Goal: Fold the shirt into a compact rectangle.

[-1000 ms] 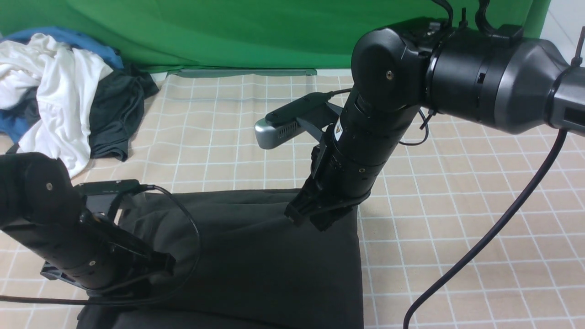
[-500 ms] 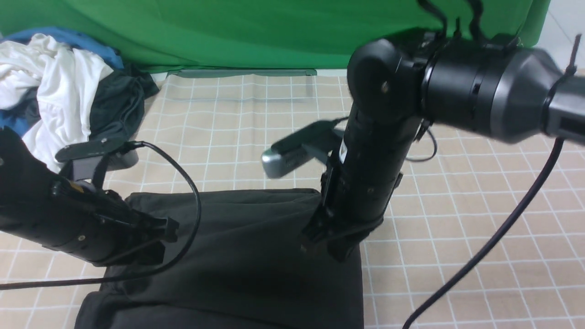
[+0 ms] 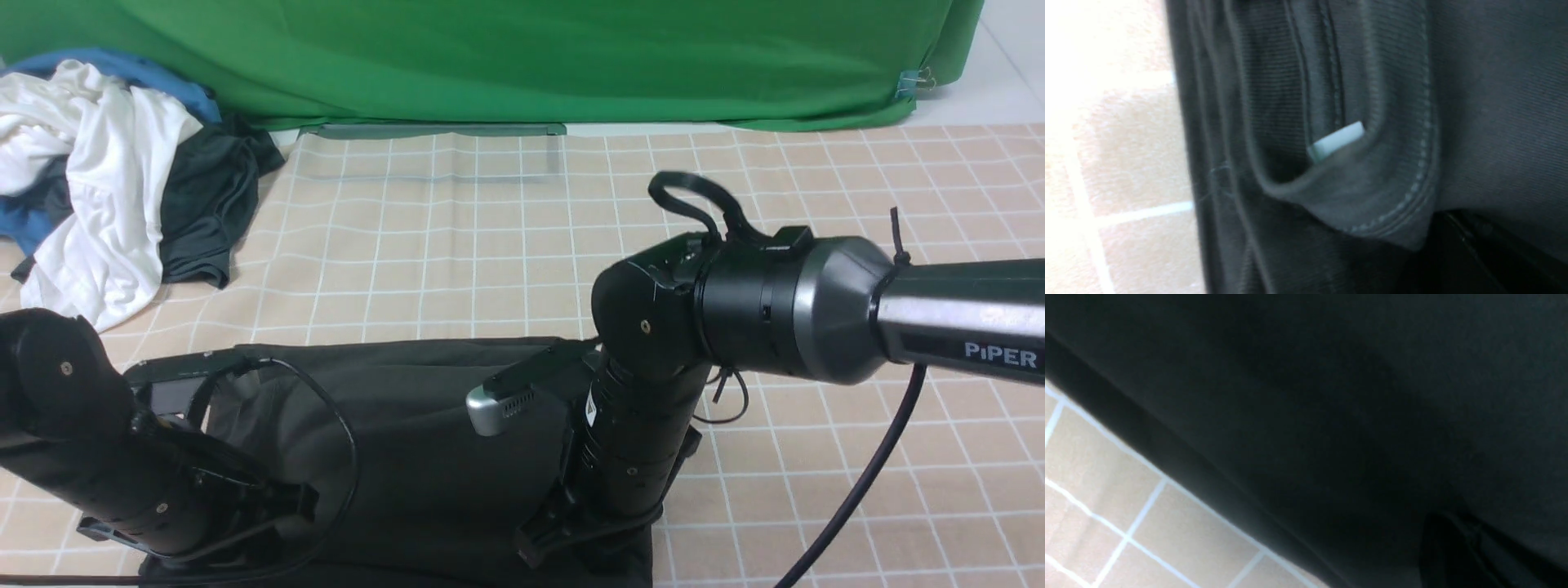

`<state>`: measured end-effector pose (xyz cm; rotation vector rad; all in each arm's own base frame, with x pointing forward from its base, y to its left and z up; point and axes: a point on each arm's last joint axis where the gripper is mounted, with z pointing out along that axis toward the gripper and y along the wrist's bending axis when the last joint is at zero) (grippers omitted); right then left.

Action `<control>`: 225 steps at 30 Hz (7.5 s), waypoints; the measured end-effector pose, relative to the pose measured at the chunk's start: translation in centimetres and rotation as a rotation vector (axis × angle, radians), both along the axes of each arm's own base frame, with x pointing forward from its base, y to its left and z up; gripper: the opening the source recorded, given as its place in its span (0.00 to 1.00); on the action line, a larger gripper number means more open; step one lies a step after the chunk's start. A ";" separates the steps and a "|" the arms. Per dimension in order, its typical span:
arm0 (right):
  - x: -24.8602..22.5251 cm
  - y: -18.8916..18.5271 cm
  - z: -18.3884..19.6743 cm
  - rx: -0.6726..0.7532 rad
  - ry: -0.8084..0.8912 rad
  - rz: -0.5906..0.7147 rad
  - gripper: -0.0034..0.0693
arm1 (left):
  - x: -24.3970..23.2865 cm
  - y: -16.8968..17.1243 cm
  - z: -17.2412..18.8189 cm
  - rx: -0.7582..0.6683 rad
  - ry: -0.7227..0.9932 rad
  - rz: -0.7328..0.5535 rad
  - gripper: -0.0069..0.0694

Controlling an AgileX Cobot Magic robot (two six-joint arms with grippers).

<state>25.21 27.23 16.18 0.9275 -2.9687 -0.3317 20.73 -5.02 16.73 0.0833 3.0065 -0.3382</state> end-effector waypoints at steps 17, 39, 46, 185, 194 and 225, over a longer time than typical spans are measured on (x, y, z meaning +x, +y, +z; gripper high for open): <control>1.3 -4.3 8.2 0.102 -0.201 -0.113 0.10 | -0.3 -2.4 4.7 -0.202 -0.175 -0.078 0.11; 4.7 -4.7 9.3 0.228 -0.276 -0.217 0.10 | -1.0 -6.6 0.8 -0.127 -0.041 -0.198 0.11; 6.9 -2.8 8.1 0.229 -0.217 -0.183 0.10 | -1.7 -5.5 4.9 -0.110 -0.219 -0.162 0.11; -17.4 -25.4 15.3 0.422 -1.600 -0.371 0.10 | -14.8 1.9 16.5 -0.217 -0.897 -0.027 0.11; -19.1 -25.9 15.6 0.466 -1.778 -0.368 0.14 | -14.1 1.7 17.7 -0.264 -1.050 -0.008 0.11; -19.1 -25.9 15.4 0.464 -1.778 -0.367 0.26 | -14.8 3.1 15.4 0.005 -1.371 -0.009 0.11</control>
